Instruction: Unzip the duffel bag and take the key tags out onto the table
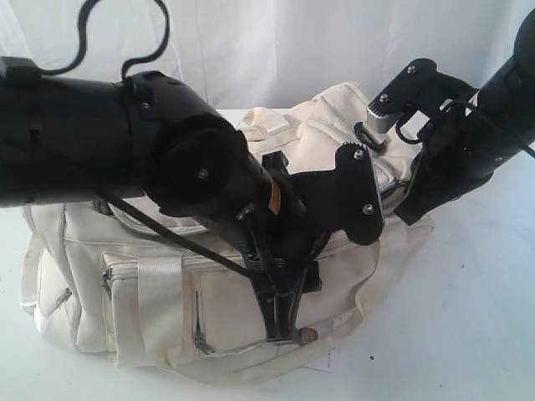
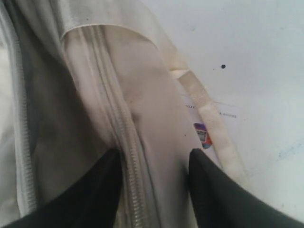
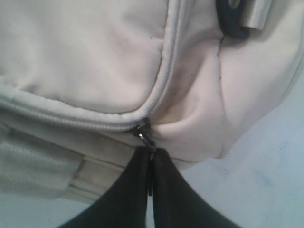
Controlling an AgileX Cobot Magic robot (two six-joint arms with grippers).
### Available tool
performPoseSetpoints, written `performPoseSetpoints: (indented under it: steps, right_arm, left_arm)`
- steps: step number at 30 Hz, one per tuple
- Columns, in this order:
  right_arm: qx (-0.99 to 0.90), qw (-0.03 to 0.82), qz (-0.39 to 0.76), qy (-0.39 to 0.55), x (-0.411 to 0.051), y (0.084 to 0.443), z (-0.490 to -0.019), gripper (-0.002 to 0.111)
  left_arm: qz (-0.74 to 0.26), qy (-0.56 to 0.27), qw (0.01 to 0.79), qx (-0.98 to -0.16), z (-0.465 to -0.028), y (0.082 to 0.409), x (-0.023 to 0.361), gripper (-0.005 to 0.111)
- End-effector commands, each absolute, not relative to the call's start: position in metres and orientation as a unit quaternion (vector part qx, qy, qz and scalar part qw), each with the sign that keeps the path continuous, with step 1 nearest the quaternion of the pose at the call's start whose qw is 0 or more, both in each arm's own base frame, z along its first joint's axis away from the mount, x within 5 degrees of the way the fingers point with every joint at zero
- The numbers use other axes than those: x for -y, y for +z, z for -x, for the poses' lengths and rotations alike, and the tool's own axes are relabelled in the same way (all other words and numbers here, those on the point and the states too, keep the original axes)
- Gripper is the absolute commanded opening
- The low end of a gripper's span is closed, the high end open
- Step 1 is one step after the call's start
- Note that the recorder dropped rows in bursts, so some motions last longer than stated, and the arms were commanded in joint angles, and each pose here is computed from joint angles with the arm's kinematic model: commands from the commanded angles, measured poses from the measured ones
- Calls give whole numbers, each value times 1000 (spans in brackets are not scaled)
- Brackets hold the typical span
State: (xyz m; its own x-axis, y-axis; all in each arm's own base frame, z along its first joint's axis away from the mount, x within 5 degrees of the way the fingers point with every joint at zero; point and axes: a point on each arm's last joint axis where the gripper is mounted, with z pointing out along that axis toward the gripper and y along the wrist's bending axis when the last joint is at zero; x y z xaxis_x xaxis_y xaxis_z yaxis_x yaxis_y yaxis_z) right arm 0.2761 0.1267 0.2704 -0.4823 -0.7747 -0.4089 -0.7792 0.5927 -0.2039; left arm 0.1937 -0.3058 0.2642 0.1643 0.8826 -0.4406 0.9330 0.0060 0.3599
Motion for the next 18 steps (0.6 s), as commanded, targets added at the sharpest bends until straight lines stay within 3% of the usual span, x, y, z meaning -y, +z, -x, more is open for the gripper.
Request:
performPoseSetpoints:
  steps: [1, 2, 3, 4, 9, 18]
  right_arm:
    - [-859, 251, 446, 6, -128, 280, -278, 0]
    - [-859, 253, 446, 6, -128, 281, -279, 0]
    - [-858, 257, 445, 6, -128, 282, -279, 0]
    - [-857, 262, 444, 5, -129, 282, -280, 0]
    - [-858, 281, 429, -2, -123, 280, -291, 0]
    - [-836, 322, 444, -15, -125, 283, -298, 0]
  left_arm:
    - [-671, 14, 294, -681, -205, 254, 305, 29]
    - [-668, 20, 293, -684, -206, 254, 304, 21]
    - [-667, 24, 286, -688, -206, 253, 303, 5]
    - [-667, 26, 280, -690, -205, 253, 301, 0]
    - [-695, 45, 222, -682, -184, 259, 293, 0]
    - [-743, 0, 175, -645, -158, 255, 301, 0]
